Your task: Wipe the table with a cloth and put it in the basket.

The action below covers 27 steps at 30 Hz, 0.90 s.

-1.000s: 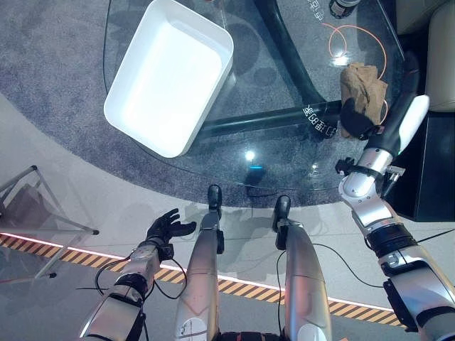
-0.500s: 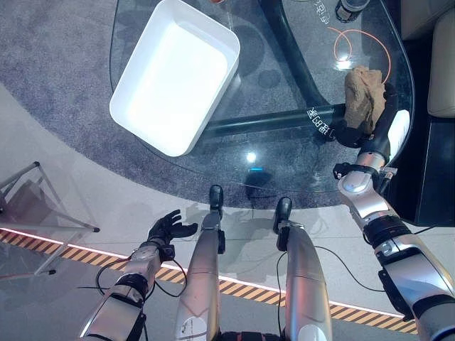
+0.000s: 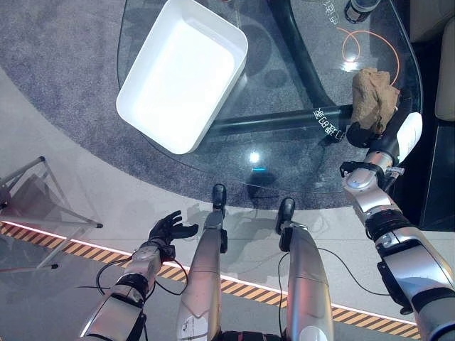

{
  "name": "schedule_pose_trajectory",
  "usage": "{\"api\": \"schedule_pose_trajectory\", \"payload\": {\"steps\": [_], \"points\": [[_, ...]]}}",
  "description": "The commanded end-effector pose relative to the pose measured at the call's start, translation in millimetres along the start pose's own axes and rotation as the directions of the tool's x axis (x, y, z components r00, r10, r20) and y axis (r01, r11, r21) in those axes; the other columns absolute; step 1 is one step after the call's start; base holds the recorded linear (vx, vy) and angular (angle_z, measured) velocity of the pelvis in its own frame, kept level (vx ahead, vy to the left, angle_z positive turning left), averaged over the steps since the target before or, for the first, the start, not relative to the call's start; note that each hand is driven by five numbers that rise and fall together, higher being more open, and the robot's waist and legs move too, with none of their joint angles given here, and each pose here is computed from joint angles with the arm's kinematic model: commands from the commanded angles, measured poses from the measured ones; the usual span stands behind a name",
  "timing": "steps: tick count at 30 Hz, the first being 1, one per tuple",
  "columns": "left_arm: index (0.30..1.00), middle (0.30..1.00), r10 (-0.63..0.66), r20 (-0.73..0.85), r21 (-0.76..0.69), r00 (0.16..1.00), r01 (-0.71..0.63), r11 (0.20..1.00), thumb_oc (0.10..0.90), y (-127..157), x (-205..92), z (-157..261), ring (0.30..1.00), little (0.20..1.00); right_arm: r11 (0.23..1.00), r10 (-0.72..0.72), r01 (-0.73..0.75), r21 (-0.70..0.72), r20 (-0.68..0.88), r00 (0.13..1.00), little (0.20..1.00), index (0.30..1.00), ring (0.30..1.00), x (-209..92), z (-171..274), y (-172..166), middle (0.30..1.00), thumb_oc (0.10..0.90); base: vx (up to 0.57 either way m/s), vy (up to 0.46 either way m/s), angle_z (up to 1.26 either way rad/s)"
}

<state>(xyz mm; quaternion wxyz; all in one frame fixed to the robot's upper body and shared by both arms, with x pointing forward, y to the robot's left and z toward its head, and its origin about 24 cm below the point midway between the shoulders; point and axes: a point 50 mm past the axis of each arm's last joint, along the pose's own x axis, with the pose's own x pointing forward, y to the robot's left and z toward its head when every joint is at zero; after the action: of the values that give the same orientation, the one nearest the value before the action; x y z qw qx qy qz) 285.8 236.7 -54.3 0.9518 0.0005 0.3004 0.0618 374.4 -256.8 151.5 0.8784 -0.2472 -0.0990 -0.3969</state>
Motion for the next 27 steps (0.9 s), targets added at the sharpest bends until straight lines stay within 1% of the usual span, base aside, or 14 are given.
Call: {"api": "schedule_pose_trajectory", "payload": {"steps": [1,10,11,14,15,21,22,23,24,27], "points": [[0.9,0.9,0.04,-0.059,0.022,0.997,-0.039,0.999,0.8,10,-4,-18,0.9,0.9,0.991,-0.136,0.136,0.011,0.04,0.99,0.9,0.9,0.9,26,16,-24,0.9,0.8,0.0,0.0,0.0],[0.9,0.9,0.037,-0.063,0.029,0.997,-0.035,0.999,0.8,8,-3,-16,0.9,0.9,0.995,-0.101,0.101,-0.007,-0.04,0.994,0.9,0.9,0.9,27,3,-23,0.9,0.8,0.0,0.0,0.0],[0.9,0.9,0.034,-0.065,0.035,0.997,-0.031,0.999,0.8,7,-3,-16,0.9,0.9,0.997,-0.07,0.071,0.01,-0.064,0.995,0.9,0.9,0.9,27,1,-21,0.9,0.8,0.0,0.0,0.0],[0.9,0.9,0.032,-0.064,0.037,0.997,-0.029,0.999,0.8,6,-3,-17,0.9,0.9,0.999,-0.028,0.03,0.031,-0.071,0.997,0.9,0.9,0.9,27,2,-18,0.9,0.8,0.0,0.0,0.0],[0.9,0.9,0.03,-0.064,0.04,0.998,-0.027,0.999,0.8,5,-3,-16,0.9,0.9,0.999,0.007,-0.003,0.05,-0.078,0.997,0.9,0.9,0.9,27,4,-15,0.9,0.8,0.0,0.0,0.0],[0.9,0.9,0.03,-0.068,0.044,0.997,-0.027,0.999,0.8,6,-2,-15,0.9,0.9,0.998,0.028,-0.02,0.064,-0.123,0.992,0.9,0.9,0.9,27,0,-13,0.9,0.8,0.0,0.0,0.0],[0.9,0.9,0.03,-0.069,0.045,0.997,-0.027,0.999,0.8,6,-3,-16,0.9,0.9,0.998,0.025,-0.018,0.059,-0.126,0.992,0.856,0.862,0.862,27,-1,-14,0.862,0.756,0.0,0.0,0.0],[0.9,0.9,0.029,-0.069,0.046,0.997,-0.026,0.999,0.8,6,-3,-16,0.9,0.9,0.998,0.024,-0.017,0.056,-0.131,0.991,0.461,0.524,0.524,27,-2,-14,0.524,0.361,0.0,0.0,0.0],[0.9,0.9,0.028,-0.07,0.046,0.997,-0.025,0.999,0.8,6,-2,-16,0.9,0.9,0.998,0.027,-0.02,0.057,-0.138,0.99,0.2,0.3,0.3,27,-3,-14,0.3,0.1,0.0,0.0,0.0],[0.9,0.9,0.027,-0.07,0.046,0.997,-0.024,0.999,0.8,5,-2,-15,0.9,0.9,0.998,0.021,-0.013,0.056,-0.139,0.99,0.2,0.3,0.3,28,-3,-14,0.3,0.1,0.0,0.0,0.0]]}}
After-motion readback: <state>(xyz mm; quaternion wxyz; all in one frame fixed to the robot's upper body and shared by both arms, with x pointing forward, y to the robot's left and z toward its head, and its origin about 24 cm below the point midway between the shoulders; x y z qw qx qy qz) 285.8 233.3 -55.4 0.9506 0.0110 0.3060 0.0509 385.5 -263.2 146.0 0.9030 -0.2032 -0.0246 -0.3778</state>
